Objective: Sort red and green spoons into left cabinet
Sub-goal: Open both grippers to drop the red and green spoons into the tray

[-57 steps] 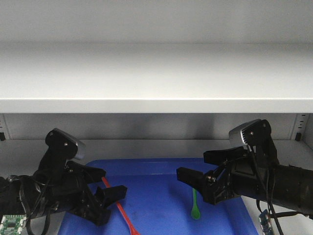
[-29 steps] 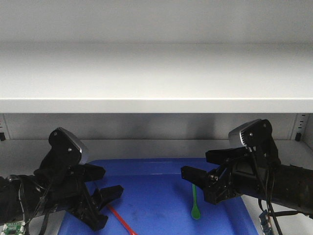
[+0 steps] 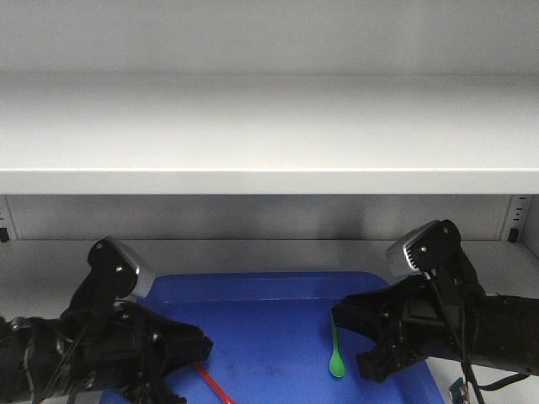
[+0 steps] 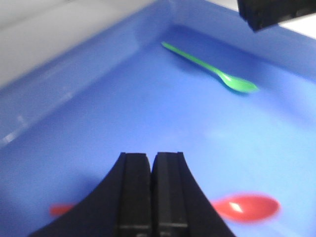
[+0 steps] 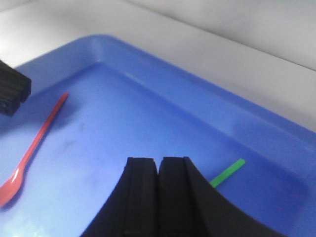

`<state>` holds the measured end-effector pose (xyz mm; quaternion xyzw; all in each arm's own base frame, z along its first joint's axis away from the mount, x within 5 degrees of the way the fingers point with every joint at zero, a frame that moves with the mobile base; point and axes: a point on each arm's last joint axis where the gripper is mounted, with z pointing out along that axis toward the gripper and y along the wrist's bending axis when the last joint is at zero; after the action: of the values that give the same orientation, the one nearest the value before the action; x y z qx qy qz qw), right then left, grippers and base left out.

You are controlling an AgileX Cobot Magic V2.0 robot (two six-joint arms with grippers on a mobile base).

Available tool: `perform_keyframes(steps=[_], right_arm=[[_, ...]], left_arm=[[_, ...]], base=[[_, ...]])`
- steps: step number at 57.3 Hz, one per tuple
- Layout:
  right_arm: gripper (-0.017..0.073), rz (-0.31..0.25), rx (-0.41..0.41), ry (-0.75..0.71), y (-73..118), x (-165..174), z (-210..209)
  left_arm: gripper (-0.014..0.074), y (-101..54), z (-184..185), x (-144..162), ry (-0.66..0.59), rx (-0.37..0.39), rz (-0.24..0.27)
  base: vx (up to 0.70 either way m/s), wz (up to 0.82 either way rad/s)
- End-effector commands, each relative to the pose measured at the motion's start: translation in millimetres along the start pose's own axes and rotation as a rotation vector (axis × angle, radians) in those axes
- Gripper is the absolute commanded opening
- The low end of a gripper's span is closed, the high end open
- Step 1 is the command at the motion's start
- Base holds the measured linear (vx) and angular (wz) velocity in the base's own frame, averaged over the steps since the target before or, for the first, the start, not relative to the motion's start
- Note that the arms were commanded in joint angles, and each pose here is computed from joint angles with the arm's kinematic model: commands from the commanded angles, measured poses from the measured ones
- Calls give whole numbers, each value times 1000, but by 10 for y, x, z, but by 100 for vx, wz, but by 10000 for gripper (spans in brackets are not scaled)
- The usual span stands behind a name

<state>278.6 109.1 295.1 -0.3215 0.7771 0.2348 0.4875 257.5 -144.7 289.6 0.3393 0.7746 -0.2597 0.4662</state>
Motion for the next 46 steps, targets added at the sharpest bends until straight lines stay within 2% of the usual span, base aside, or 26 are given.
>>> perform_keyframes(steps=[1,10,19,29,33,39,46], right_arm=[[-3,-20,14,-84,77,-255,-213],[-3,-30,45,-104,165,-285,-394],[-3,0,119,-91,251,-31,-543],[-3,-15,181,-116,410,165,-796],[-3,-27,194,-139,473,193,-895],[-3,-45,202,-171,547,206,-1004],[-3,-61,174,-198,630,195,-1083]], left_arm=[[-2,-79,-210,-116,-79,-42,-13],[-1,-170,-435,57,-87,-106,-13],[-1,-308,-684,223,-115,-137,-2],[-1,-494,-986,386,-205,-143,-55],[-1,-539,-1081,455,-234,-162,-62],[-1,-585,-1217,502,-281,-200,-47],[-1,-620,-1321,481,-326,-222,-28]], base=[[0,0],[0,0],[0,0],[0,0],[0,0],[0,0],[0,0]])
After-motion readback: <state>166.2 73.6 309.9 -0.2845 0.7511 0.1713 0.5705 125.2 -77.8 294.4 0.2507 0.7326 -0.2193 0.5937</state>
